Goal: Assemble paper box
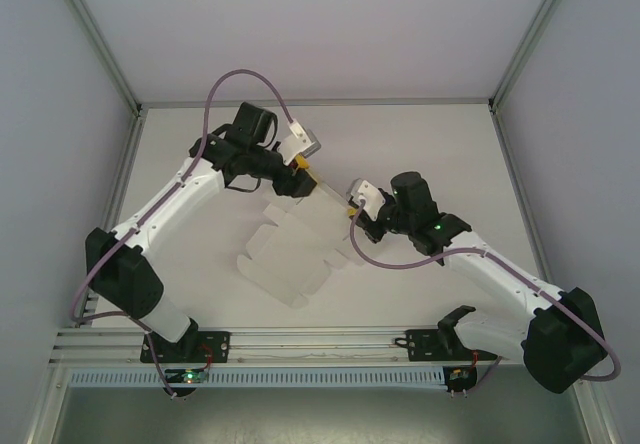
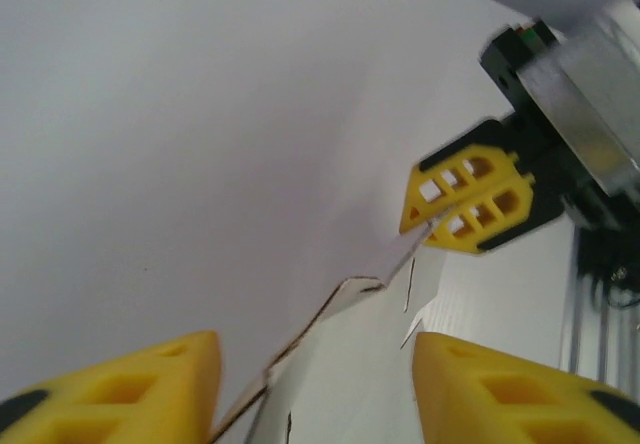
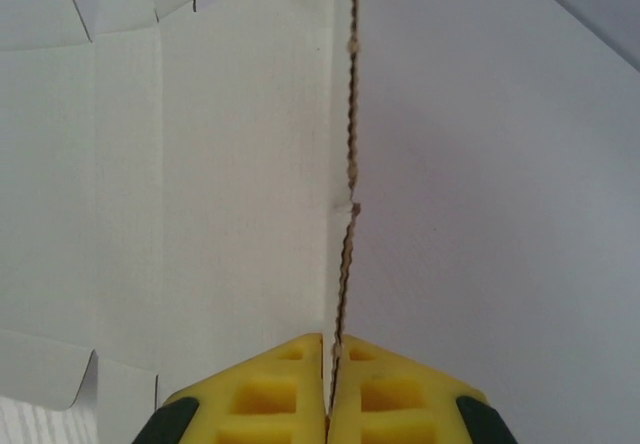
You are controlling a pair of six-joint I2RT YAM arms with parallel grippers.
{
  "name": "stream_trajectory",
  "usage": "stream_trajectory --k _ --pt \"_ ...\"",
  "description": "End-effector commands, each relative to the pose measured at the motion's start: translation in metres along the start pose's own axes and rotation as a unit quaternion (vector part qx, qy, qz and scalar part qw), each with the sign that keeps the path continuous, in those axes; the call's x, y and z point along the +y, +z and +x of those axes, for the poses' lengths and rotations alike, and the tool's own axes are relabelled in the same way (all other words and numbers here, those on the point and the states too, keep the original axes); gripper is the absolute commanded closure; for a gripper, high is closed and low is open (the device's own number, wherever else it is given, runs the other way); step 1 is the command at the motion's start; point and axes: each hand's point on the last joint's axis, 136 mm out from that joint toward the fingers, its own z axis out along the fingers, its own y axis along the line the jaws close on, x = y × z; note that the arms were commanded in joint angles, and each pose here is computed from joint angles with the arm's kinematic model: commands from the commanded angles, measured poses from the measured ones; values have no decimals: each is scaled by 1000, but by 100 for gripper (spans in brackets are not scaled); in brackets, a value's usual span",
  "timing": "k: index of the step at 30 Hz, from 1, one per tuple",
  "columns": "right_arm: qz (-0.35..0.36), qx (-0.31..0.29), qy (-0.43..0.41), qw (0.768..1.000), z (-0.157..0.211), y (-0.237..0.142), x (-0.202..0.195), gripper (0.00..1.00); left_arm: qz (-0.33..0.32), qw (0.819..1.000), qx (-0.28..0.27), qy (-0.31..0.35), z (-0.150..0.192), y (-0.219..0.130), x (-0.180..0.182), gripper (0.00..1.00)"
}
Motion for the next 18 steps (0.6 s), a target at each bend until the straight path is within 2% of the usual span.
stream_trajectory --k 1,2,6,10,14,17,18 --pt "-10 -11 -7 1000 -12 -2 0 100 34 999 -3 8 -12 6 -16 63" --pt "-6 -10 -4 1000 -12 -2 -2 100 35 999 1 10 -12 8 -17 69" --pt "7 -4 -1 1000 -12 -1 -7 100 29 999 11 10 -15 17 -19 78" --pt "42 2 17 999 -12 0 -19 100 17 1000 19 18 -18 26 -25 79" --pt "90 5 61 994 -13 -5 -36 100 -56 997 37 32 -10 37 -21 83" --pt "110 -5 97 989 -15 -10 -42 100 -112 993 17 43 -9 41 -19 86" --pt "115 -9 107 988 -17 -12 -43 100 -134 990 6 43 -11 41 -18 90"
